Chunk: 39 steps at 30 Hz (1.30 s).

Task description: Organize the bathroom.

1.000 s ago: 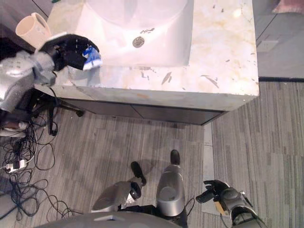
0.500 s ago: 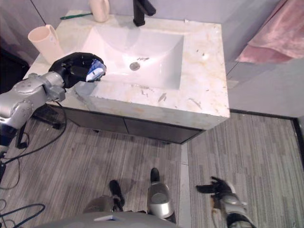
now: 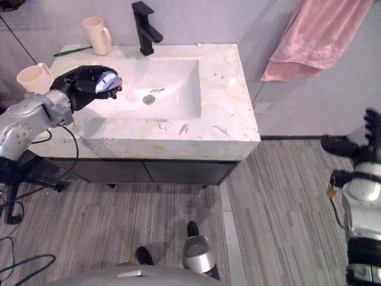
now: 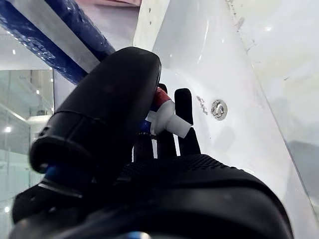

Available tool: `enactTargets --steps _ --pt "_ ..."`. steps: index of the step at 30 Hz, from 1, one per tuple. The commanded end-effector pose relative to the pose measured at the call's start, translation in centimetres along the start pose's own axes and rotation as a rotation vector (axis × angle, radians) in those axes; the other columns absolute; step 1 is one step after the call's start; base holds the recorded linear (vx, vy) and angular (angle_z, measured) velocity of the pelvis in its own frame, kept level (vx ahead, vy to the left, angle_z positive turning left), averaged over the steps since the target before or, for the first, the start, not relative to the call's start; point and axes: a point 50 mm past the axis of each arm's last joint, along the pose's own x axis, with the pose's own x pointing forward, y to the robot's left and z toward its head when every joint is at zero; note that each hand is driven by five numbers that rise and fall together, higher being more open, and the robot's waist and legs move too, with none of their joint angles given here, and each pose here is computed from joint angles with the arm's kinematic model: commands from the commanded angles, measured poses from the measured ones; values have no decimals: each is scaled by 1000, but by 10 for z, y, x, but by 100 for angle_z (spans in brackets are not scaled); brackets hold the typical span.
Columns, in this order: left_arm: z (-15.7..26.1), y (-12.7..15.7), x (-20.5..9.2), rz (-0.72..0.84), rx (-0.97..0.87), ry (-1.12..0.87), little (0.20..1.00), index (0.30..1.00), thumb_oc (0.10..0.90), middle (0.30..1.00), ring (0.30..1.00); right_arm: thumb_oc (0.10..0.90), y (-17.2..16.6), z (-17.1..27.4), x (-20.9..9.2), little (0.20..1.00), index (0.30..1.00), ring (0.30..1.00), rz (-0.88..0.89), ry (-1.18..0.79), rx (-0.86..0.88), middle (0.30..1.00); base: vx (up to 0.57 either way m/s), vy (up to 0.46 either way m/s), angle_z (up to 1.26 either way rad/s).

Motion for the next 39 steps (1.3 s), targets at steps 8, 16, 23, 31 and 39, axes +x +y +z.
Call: enactTargets --steps 8,16,23,31,39 --pt "97 -17 9 -143 -118 -265 300 300 400 300 300 800 25 192 -4 900 900 900 373 -774 348 900 55 -4 2" --pt "78 -41 25 -249 -199 -187 300 300 400 300 300 800 58 249 -16 900 900 900 595 -848 627 900 65 -28 12" --pt "68 -53 33 -282 -238 -143 300 300 400 300 300 800 87 272 -26 900 900 900 798 -775 745 900 38 -26 9" --pt "58 -62 34 -301 -269 -122 300 300 400 300 300 800 131 254 -44 900 900 900 1036 -665 716 900 31 -22 3" --pt "45 -62 31 -298 -316 -123 300 300 400 300 300 800 159 227 -61 900 900 900 1220 -571 700 900 14 -10 6"
